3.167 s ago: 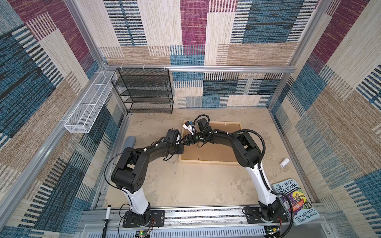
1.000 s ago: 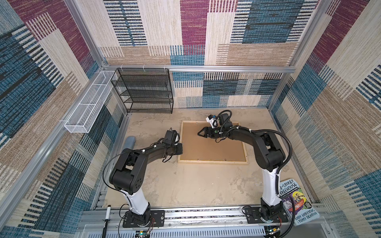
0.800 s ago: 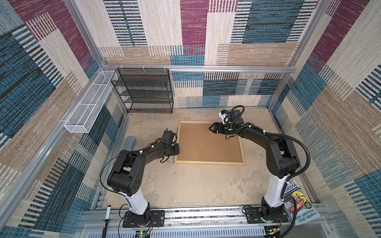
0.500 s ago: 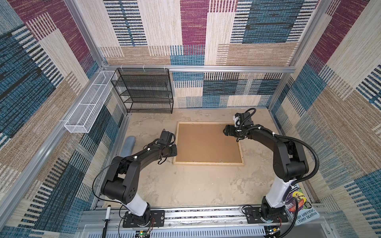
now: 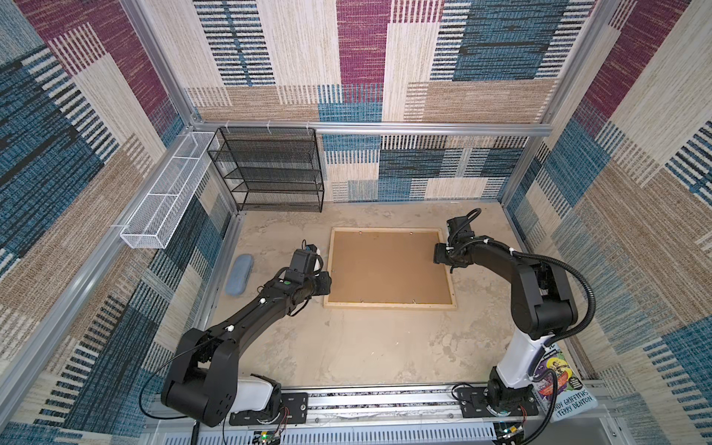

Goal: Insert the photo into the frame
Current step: 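Lift the right gripper off the clip and move it to the frame's far corner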

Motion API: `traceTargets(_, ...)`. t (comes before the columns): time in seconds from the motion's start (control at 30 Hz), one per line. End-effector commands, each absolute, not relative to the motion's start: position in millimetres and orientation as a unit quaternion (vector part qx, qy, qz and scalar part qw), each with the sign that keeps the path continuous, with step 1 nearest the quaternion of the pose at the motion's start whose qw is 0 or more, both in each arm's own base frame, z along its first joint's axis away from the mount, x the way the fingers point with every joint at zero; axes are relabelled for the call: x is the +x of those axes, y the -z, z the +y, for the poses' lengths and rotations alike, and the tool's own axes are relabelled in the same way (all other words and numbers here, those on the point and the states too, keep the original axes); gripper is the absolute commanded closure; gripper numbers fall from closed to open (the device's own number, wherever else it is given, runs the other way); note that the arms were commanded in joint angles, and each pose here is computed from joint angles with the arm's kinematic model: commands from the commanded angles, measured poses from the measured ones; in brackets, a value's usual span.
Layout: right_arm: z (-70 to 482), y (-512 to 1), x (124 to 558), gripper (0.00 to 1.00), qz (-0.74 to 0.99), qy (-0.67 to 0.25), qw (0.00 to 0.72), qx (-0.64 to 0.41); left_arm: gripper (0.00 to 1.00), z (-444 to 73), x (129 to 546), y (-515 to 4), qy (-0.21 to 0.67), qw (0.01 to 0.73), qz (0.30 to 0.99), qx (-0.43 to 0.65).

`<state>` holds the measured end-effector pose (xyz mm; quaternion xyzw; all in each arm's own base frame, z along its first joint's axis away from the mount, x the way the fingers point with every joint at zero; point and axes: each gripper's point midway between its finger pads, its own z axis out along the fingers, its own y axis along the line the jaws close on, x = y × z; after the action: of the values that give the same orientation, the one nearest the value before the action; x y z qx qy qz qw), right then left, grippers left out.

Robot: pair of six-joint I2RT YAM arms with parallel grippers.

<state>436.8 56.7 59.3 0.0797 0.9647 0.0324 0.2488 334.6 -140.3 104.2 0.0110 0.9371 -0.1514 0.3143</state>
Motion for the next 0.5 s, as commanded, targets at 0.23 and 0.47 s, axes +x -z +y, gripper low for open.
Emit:
traceTargets(0.23,44.2,-50.1,424.1,0.62,0.968,-0.003,0.236,0.085,0.56,-179.0,322.2,-137.7,0.107,0.387,0.908,0.117)
traceTargets(0.47,42.0,-42.1,420.1,0.69,0.971,0.001,0.226,0.083,0.56,-201.4,308.9,-156.4,0.1,0.42,0.885,0.174)
